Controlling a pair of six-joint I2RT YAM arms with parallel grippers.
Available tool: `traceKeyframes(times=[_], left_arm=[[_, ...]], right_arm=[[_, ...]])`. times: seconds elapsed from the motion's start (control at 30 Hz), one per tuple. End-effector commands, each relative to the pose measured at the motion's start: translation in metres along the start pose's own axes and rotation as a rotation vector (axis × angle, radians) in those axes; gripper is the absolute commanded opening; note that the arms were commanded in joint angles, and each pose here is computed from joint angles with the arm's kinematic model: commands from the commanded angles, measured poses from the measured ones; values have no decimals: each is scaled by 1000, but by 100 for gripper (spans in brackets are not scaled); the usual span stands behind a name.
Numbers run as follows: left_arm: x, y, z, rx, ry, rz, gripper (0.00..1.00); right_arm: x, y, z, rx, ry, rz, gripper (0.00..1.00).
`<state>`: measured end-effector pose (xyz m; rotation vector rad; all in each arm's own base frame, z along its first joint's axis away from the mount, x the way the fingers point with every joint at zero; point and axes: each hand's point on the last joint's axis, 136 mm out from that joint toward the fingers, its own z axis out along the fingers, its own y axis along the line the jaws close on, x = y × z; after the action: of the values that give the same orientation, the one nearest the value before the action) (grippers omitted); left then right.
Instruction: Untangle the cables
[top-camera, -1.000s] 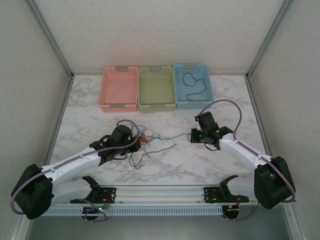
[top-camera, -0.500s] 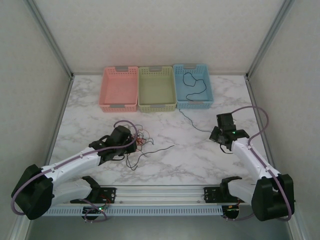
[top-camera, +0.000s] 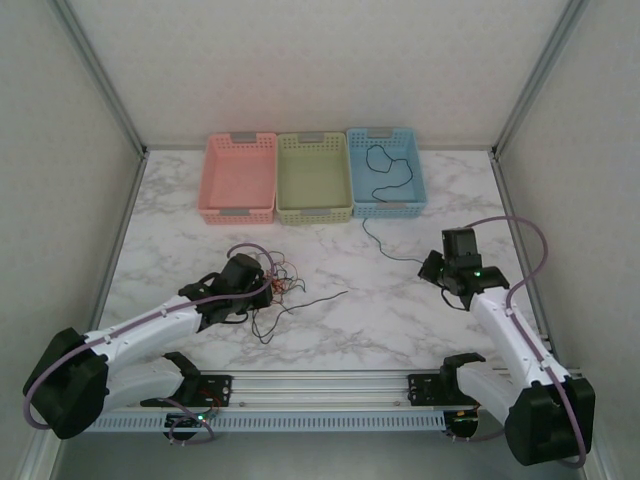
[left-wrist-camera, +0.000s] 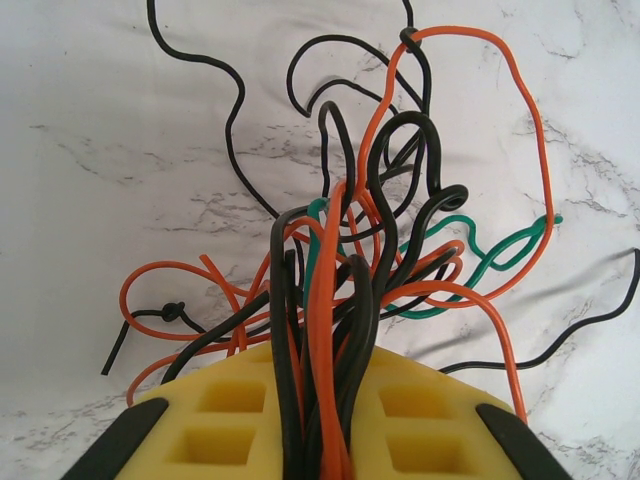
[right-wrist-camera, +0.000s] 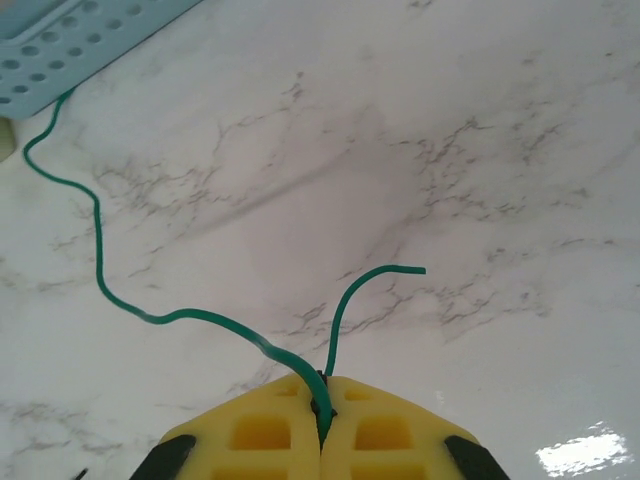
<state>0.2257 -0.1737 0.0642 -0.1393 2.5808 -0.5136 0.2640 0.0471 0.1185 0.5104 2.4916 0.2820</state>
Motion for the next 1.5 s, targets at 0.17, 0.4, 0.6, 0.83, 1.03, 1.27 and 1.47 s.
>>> traceKeyframes(times=[0.17,0.4,0.6,0.83,1.03,1.27,1.47], left_arm=[[-1,0,4,10,-2,0,0],[1,1,7,6,7,7,0],[2,2,6,5,10,19,0],[4,3,4,15,10,22,0],[6,3,4,22,13,20,0],[7,2,3,25,16,29,0],[8,3,2,29,21,28,0]], right_arm=[[-8,39,-44,-189,28,-4,0],[2,87,-86,-477,104,-31,0],[-23,105,-112,-540,53,47,0],[-63,140,-110,-592,37,101,0],[-86,187,-74,-555,76,77,0],[-113,236,5,-458,130,122,0],[-121,272,75,-346,171,57,0]])
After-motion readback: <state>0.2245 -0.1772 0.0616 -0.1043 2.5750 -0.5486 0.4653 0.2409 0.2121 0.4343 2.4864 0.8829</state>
